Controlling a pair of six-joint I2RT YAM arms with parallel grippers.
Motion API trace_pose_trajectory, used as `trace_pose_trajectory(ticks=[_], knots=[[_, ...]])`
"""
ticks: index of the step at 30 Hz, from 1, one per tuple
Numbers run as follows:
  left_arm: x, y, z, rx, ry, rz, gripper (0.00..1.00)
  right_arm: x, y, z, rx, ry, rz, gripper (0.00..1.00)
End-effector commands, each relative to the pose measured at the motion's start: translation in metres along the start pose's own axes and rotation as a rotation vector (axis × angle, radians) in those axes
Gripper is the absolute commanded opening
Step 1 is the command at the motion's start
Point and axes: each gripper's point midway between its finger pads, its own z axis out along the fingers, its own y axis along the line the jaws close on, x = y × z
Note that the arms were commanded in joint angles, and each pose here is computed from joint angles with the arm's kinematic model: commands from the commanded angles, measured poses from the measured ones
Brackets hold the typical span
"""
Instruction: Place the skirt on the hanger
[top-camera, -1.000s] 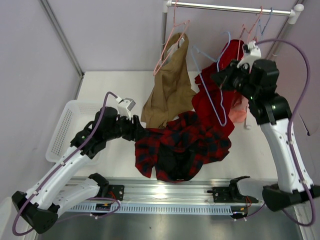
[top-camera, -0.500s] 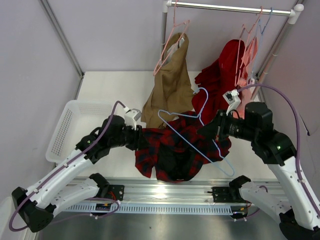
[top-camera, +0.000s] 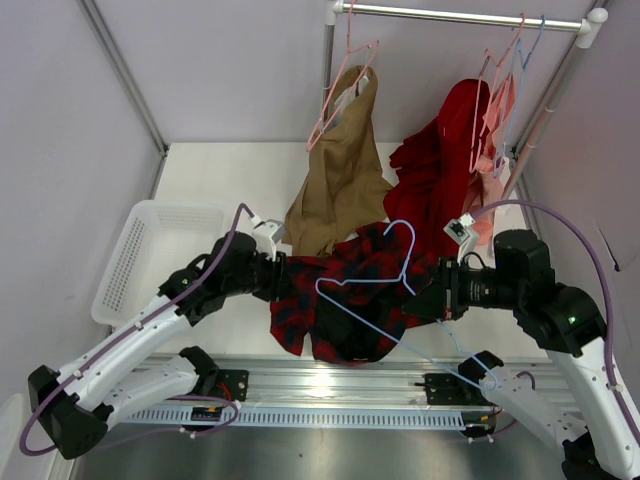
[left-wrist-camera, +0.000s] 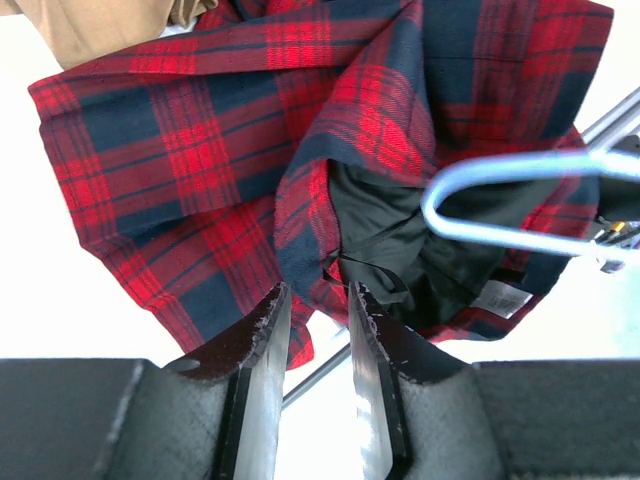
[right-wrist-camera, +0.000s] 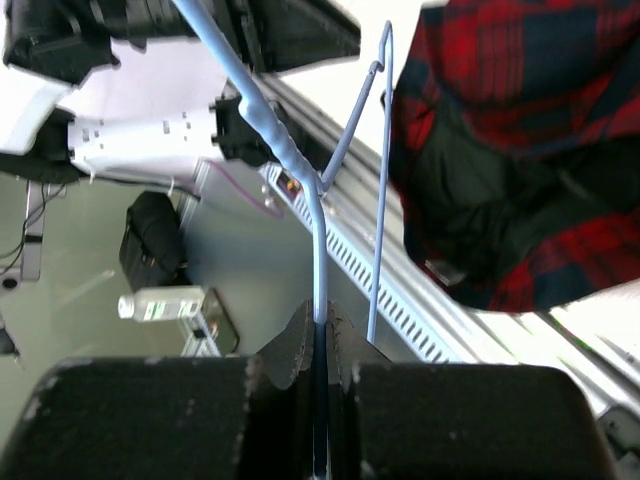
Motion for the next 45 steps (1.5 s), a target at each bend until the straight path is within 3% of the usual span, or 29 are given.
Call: trace_pose_trajectory(ticks=[1, 10, 45], knots=[[-0.016, -0.006, 0.000, 0.009, -0.043, -0.002, 0.34, 0.025, 0.008, -0.006, -0.063, 0.076, 0.030, 0.00], [-0.021, -0.013, 0.006, 0.038, -0.041, 0.001, 0.34, 0.049, 0.003, -0.001, -0.112, 0.136, 0.107, 0.00], [-0.008, -0.023, 0.032, 0.091, 0.033, 0.022, 0.31, 0.040, -0.013, 0.014, -0.080, 0.058, 0.113, 0.00]])
